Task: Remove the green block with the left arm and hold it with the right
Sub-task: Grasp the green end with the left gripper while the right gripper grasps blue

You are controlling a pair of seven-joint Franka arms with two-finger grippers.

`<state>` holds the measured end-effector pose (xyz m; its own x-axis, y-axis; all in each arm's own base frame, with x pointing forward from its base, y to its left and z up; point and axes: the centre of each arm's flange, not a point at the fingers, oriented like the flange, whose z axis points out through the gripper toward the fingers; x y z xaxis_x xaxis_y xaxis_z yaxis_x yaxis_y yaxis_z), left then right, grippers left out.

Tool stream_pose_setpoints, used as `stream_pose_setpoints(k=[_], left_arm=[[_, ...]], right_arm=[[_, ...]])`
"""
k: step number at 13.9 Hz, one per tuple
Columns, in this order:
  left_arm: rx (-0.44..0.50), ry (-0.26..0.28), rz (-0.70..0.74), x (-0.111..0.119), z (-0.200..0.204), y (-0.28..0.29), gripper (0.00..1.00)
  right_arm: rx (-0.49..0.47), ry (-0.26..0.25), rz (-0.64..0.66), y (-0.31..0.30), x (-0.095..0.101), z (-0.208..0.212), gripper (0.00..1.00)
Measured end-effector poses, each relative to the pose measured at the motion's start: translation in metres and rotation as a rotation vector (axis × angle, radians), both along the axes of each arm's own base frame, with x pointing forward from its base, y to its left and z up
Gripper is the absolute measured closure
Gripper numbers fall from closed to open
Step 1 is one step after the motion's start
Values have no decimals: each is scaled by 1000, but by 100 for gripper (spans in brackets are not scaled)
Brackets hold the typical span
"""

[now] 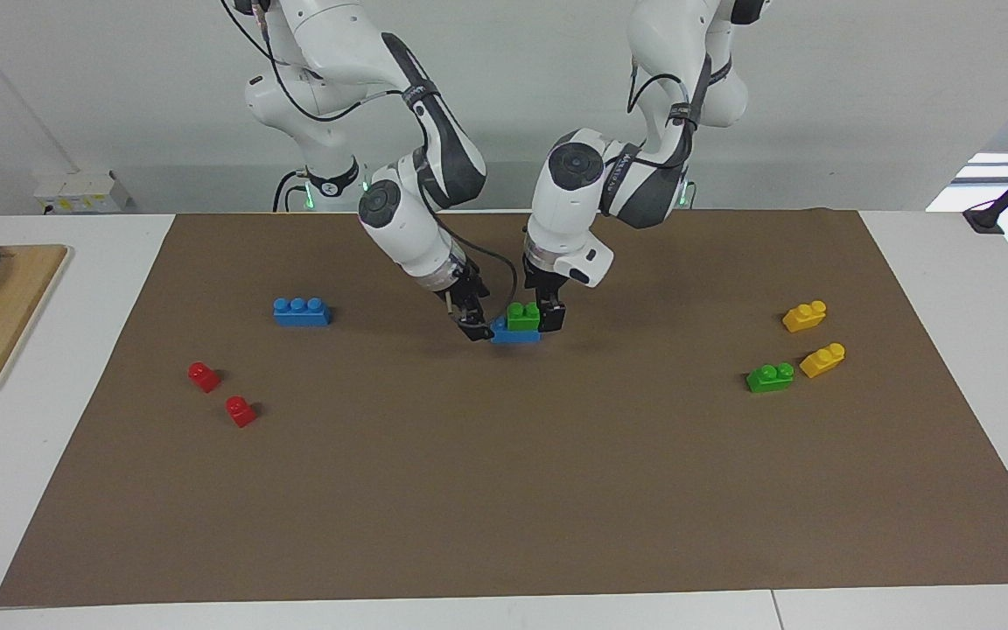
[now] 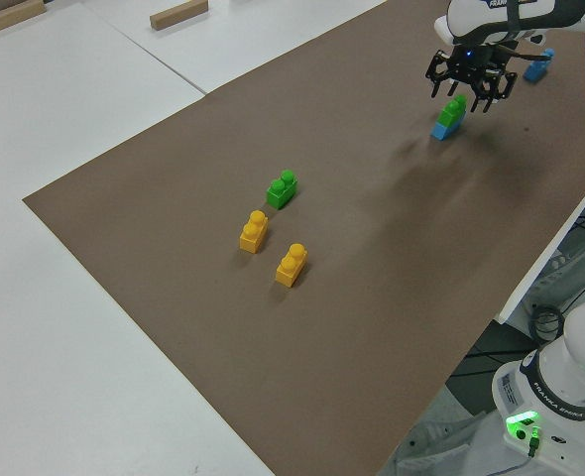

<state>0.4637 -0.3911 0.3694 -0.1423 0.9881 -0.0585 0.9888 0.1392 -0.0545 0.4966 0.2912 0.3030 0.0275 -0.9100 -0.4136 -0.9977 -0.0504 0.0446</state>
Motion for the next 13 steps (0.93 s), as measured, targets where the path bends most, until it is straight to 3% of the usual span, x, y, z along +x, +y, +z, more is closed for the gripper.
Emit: stream_pose_setpoints(k=[13], left_arm=[[9,7,-5,-11,-23,-11,0]], right_arm=[[4,-27,-11,25,-9,-22,0]])
